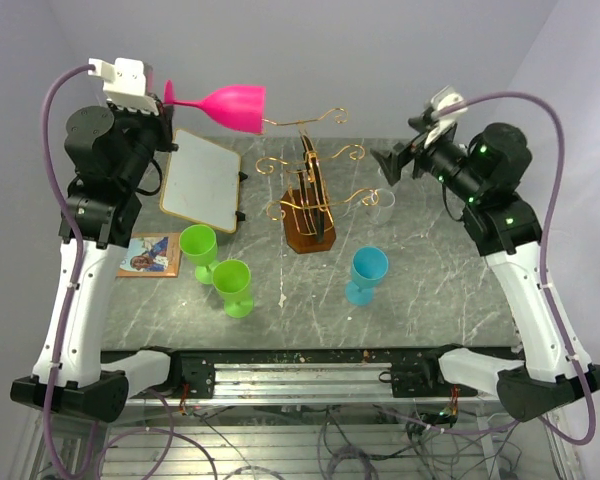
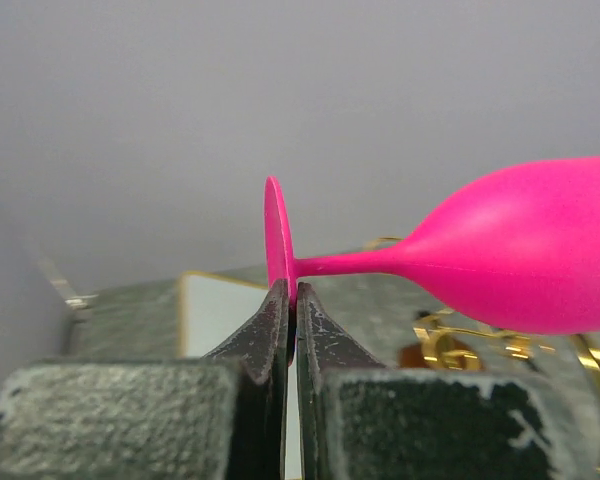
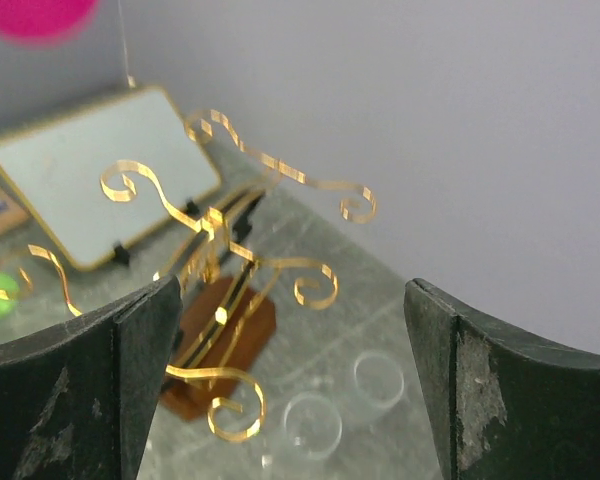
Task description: Place the wine glass upside down on the wine glass rack
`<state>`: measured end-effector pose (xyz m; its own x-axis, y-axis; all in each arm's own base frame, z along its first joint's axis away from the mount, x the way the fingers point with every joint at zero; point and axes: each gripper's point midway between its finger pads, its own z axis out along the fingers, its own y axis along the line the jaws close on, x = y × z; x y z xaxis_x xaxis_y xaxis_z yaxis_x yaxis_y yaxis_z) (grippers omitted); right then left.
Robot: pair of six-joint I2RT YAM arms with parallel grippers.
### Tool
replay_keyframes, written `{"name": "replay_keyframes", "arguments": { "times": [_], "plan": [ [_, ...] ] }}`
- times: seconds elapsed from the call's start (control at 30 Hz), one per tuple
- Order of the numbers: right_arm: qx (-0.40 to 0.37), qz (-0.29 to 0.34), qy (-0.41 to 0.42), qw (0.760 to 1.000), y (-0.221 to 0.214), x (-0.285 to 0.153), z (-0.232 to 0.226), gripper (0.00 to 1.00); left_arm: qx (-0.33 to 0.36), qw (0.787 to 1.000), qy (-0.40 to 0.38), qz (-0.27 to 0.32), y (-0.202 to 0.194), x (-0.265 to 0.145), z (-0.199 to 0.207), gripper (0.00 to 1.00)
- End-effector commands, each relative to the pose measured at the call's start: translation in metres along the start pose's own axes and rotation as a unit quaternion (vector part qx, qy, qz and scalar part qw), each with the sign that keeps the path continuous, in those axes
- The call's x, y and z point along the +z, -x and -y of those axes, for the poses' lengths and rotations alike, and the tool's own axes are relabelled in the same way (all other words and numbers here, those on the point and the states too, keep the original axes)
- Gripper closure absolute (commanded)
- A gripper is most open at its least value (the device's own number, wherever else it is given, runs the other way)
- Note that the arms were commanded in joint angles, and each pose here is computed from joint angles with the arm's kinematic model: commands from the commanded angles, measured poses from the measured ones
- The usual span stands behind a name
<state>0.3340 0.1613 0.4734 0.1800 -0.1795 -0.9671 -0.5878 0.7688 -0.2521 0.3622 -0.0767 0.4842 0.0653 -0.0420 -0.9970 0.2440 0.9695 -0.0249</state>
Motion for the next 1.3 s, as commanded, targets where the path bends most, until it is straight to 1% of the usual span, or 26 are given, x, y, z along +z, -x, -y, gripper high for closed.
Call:
{"name": "replay_keyframes", "arguments": {
  "times": [0.0, 0.1, 0.23, 0.33, 0.43, 0.57, 0.6, 0.63, 0.67, 0.7, 0.83, 1.0, 1.17, 1.27],
  "plan": [
    [-0.039, -0.064, -0.016, 0.997, -0.064, -0.004, 0.000, 0.07, 0.135, 0.980, 0.148, 0.017, 0.032, -0.022, -0.062, 0.93],
    [-0.050, -0.079, -0.036, 0.995, -0.089, -0.013, 0.001, 0.07, 0.213, 0.960, 0.183, -0.001, 0.034, -0.024, -0.080, 0.93],
    [-0.051, -0.082, -0.065, 0.993, -0.106, -0.030, 0.009, 0.06, 0.290, 0.932, 0.215, -0.043, 0.025, -0.017, -0.098, 0.93],
    [-0.038, -0.077, -0.076, 0.993, -0.114, -0.042, 0.014, 0.06, 0.338, 0.913, 0.221, -0.066, 0.014, -0.006, -0.104, 0.93],
    [-0.036, -0.086, -0.078, 0.992, -0.125, -0.050, 0.018, 0.06, 0.391, 0.892, 0.207, -0.091, 0.000, 0.008, -0.104, 0.93],
    [-0.030, -0.094, -0.079, 0.992, -0.135, -0.055, 0.018, 0.06, 0.459, 0.866, 0.159, -0.118, -0.028, 0.034, -0.092, 0.93],
    [-0.026, -0.096, -0.073, 0.992, -0.140, -0.054, 0.015, 0.06, 0.482, 0.856, 0.137, -0.125, -0.038, 0.041, -0.086, 0.93],
    [-0.023, -0.094, -0.068, 0.993, -0.142, -0.053, 0.013, 0.06, 0.511, 0.842, 0.119, -0.130, -0.046, 0.048, -0.081, 0.93],
    [-0.016, -0.102, -0.060, 0.993, -0.152, -0.052, 0.009, 0.06, 0.524, 0.835, 0.108, -0.131, -0.053, 0.054, -0.075, 0.93],
    [-0.010, -0.106, -0.051, 0.993, -0.160, -0.051, 0.005, 0.06, 0.547, 0.821, 0.096, -0.132, -0.059, 0.061, -0.070, 0.93],
    [-0.004, -0.113, -0.045, 0.993, -0.172, -0.048, 0.004, 0.06, 0.601, 0.787, 0.022, -0.136, -0.095, 0.088, -0.043, 0.93],
    [-0.005, -0.116, -0.048, 0.992, -0.175, -0.050, 0.006, 0.06, 0.634, 0.762, -0.054, -0.122, -0.124, 0.111, -0.009, 0.93],
    [-0.001, -0.121, -0.039, 0.992, -0.182, -0.050, 0.003, 0.06, 0.661, 0.734, -0.109, -0.113, -0.140, 0.127, 0.017, 0.93],
    [0.000, -0.124, -0.035, 0.992, -0.186, -0.049, 0.002, 0.06, 0.661, 0.730, -0.139, -0.105, -0.143, 0.134, 0.033, 0.93]
  ]
}}
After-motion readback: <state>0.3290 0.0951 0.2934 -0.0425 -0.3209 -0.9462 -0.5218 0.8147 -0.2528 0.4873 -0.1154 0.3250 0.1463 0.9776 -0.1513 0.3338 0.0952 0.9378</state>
